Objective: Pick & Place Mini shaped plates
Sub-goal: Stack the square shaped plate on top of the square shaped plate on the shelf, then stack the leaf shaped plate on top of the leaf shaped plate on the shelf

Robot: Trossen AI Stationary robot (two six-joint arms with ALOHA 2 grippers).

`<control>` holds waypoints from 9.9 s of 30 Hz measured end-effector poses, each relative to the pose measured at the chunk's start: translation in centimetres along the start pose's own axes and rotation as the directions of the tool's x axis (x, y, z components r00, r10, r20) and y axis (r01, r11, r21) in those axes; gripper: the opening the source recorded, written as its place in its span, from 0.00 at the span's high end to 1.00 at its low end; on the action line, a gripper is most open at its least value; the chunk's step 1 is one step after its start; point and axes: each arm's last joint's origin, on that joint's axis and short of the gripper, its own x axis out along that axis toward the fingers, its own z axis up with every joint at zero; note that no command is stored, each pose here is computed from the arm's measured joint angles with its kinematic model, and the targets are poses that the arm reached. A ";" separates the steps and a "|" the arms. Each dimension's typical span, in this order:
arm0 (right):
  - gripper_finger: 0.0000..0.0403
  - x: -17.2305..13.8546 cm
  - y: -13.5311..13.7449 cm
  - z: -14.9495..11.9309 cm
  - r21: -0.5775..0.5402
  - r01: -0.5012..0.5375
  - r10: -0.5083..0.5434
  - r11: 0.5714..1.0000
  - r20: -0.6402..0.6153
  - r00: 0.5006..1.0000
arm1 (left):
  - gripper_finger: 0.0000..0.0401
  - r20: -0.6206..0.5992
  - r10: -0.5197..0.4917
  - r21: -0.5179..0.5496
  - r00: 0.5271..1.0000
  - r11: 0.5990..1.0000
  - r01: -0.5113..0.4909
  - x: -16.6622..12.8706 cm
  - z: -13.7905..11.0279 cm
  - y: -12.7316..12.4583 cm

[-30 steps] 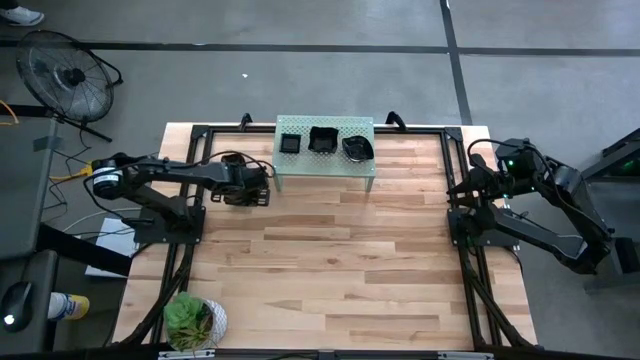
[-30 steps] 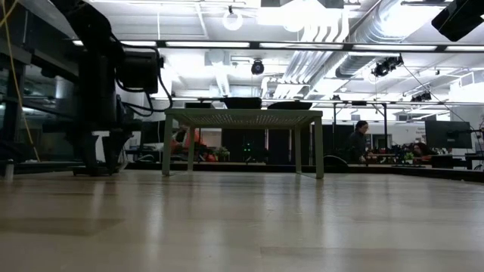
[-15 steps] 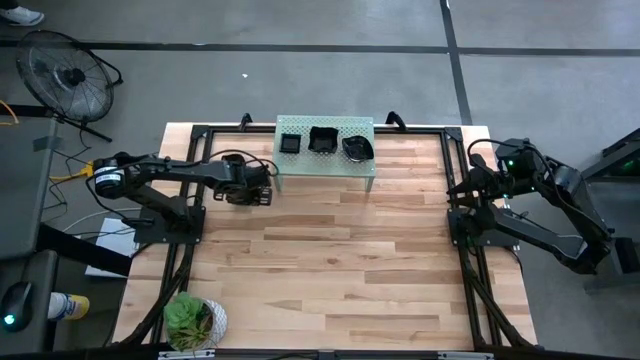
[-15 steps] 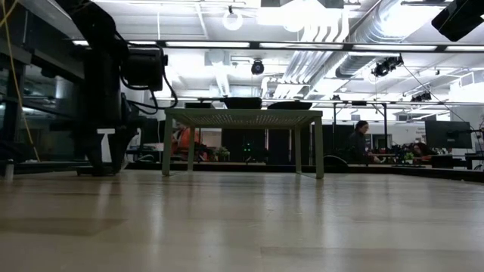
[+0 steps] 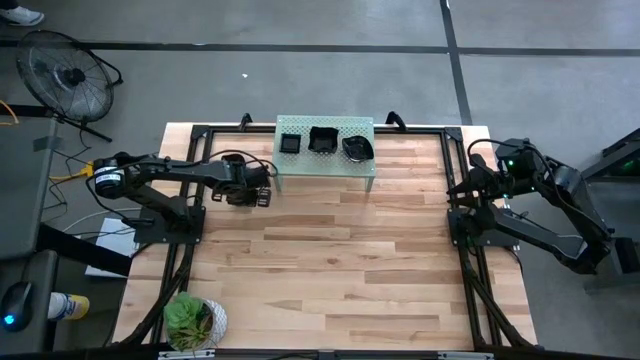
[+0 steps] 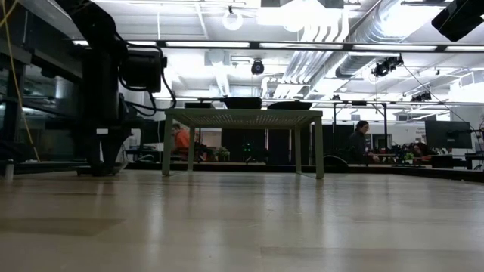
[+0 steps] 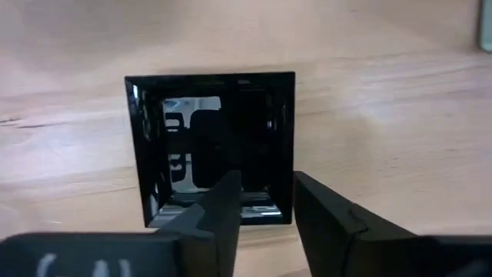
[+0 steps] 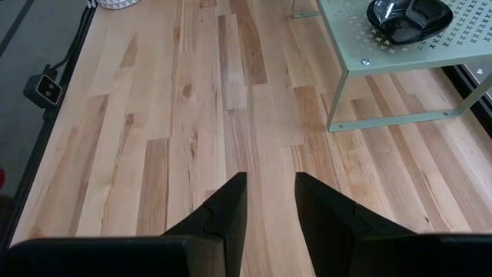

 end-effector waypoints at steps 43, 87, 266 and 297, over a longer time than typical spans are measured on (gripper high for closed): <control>0.74 0.0 0.0 0.0 0.000 0.000 0.000 1.000 0.000 1.000 | 0.97 -0.016 -0.013 0.003 1.000 1.000 0.013 -0.1 0.0 -0.1; 0.74 0.0 0.0 0.0 0.000 0.000 0.000 1.000 0.000 1.000 | 1.00 0.075 -0.026 0.217 0.997 0.976 0.009 -7.8 0.7 1.1; 0.74 0.0 0.0 0.0 0.000 0.000 0.000 1.000 0.000 1.000 | 0.78 0.582 -0.134 0.813 0.802 0.108 -0.572 -13.9 6.0 -11.3; 0.74 0.0 0.0 0.0 0.000 0.000 0.000 1.000 0.000 1.000 | 0.77 0.596 -0.106 0.451 0.796 0.865 -0.221 -18.4 11.2 -3.5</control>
